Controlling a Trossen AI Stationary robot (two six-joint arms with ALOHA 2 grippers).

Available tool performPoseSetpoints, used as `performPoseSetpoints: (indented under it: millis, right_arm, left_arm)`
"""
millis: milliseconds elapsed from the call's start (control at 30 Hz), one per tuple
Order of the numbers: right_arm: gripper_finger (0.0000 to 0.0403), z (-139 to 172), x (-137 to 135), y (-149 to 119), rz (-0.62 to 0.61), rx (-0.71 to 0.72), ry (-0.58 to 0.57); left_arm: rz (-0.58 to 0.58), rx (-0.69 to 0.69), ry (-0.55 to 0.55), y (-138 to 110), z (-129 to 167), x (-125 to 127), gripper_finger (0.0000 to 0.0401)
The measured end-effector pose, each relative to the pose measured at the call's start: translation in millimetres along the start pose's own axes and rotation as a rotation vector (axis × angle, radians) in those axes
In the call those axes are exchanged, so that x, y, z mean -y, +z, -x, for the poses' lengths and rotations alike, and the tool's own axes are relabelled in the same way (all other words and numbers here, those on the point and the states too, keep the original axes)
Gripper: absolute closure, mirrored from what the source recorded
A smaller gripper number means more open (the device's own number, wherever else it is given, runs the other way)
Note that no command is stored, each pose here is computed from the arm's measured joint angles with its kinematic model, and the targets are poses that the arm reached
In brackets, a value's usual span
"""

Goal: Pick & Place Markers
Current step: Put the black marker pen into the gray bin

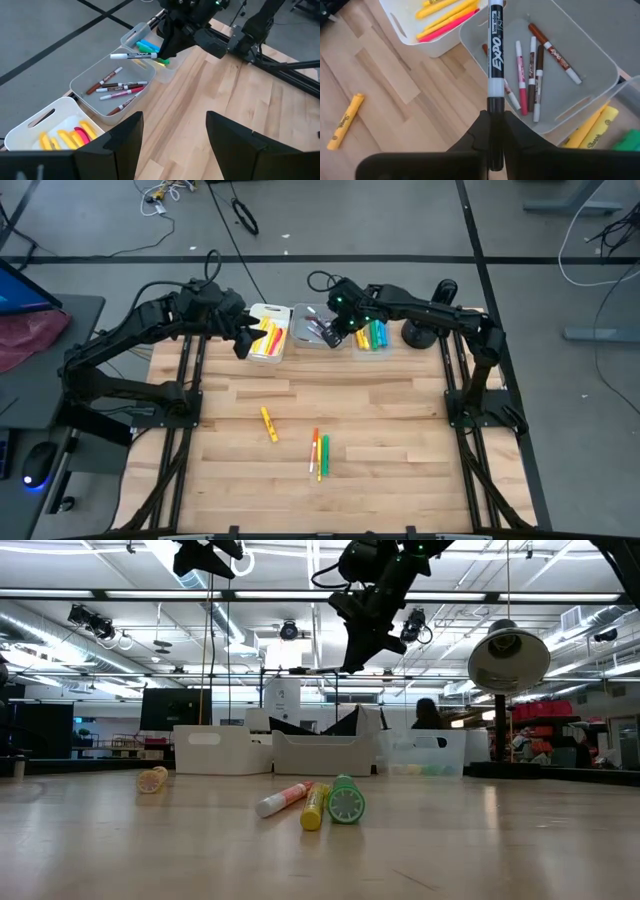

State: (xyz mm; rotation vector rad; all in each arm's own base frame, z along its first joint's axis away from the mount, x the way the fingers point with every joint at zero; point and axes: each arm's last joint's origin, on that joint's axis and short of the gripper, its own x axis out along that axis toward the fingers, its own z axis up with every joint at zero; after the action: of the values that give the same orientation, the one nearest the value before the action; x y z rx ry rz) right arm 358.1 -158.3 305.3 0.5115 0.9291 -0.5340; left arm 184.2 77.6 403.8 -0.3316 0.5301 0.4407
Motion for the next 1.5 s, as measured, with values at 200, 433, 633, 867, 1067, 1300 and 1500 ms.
performPoseSetpoints:
  millis: [200, 433, 633, 867, 1067, 1300, 1500]
  right_arm:
    - [0.0383, -37, 12, 0, -0.008, -0.090, 0.001]
    - [0.0383, -83, 27, 1, -0.081, -0.129, -0.030]
    - [0.0378, -91, 30, 1, -0.094, -0.135, -0.027]
    - [0.0358, -90, 35, 3, -0.104, -0.128, -0.031]
    - [0.0356, -91, 43, 7, -0.111, -0.103, -0.033]
    - [0.0349, -106, 45, 7, -0.088, -0.099, -0.032]
    - [0.0288, -109, 45, 10, -0.121, -0.064, -0.032]
  left_arm:
    - [0.013, 0.000, 0.000, 0, 0, 0, 0.0179]
    - [0.020, 0.004, -0.001, 0, 0, 0, 0.0179]
    - [0.030, 0.033, -0.008, 3, 0, 1, 0.0179]
    - [0.030, 0.066, -0.016, 6, 0, 1, 0.0179]
    - [0.030, 0.065, -0.016, 6, 0, 1, 0.0179]
    - [0.037, 0.065, -0.016, 6, 0, 1, 0.0179]
    - [0.051, 0.063, -0.016, 6, 0, 1, 0.0179]
